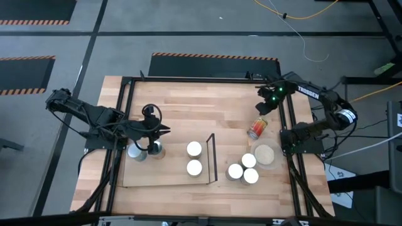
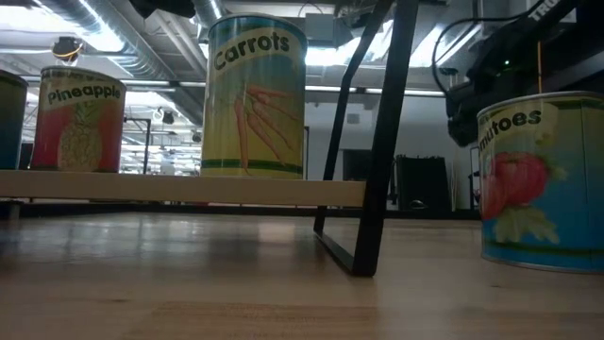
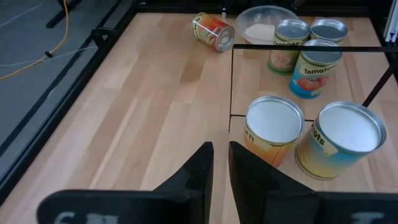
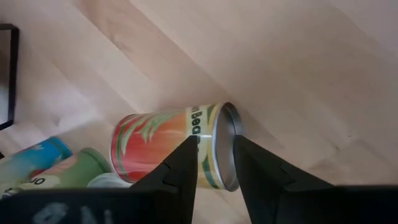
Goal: Pick and place cans onto a shelf
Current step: Put the green bean can on the shelf
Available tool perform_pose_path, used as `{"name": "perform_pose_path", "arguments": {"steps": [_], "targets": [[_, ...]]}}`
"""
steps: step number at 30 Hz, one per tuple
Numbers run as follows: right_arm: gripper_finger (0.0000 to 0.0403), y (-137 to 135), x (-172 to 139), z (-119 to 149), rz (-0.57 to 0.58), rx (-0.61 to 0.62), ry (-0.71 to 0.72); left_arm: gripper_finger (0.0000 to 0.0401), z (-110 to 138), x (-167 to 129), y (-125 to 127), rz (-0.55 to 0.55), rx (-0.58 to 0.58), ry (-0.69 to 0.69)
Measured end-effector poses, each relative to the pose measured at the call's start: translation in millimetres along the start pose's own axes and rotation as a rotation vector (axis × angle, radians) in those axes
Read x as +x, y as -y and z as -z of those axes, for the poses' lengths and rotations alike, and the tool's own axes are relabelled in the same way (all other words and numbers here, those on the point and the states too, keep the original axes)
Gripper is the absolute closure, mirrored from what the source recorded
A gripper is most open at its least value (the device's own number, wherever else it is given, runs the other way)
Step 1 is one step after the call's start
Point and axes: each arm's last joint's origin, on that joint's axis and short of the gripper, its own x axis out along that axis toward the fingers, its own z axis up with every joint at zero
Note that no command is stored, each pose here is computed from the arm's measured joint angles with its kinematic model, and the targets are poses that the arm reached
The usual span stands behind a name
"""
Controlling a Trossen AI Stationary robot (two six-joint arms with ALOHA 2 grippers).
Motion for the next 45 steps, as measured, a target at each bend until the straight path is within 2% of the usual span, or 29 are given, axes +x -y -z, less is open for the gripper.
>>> {"name": "perform_pose_path", "arguments": {"steps": [20,23,45], "targets": [[0.0295,10,18,-8,0.01,0.045,-0.106,0.0358,0,0,1,0.026,-0.001,-0.008],[0.0295,10,20,-9,-0.023,0.053,-0.118,0.0358,0,0,1,0.026,-0.001,-0.008],[0.0295,8,19,-1,-0.051,0.099,-0.202,0.0358,0,0,1,0.026,-0.001,-0.008]]}}
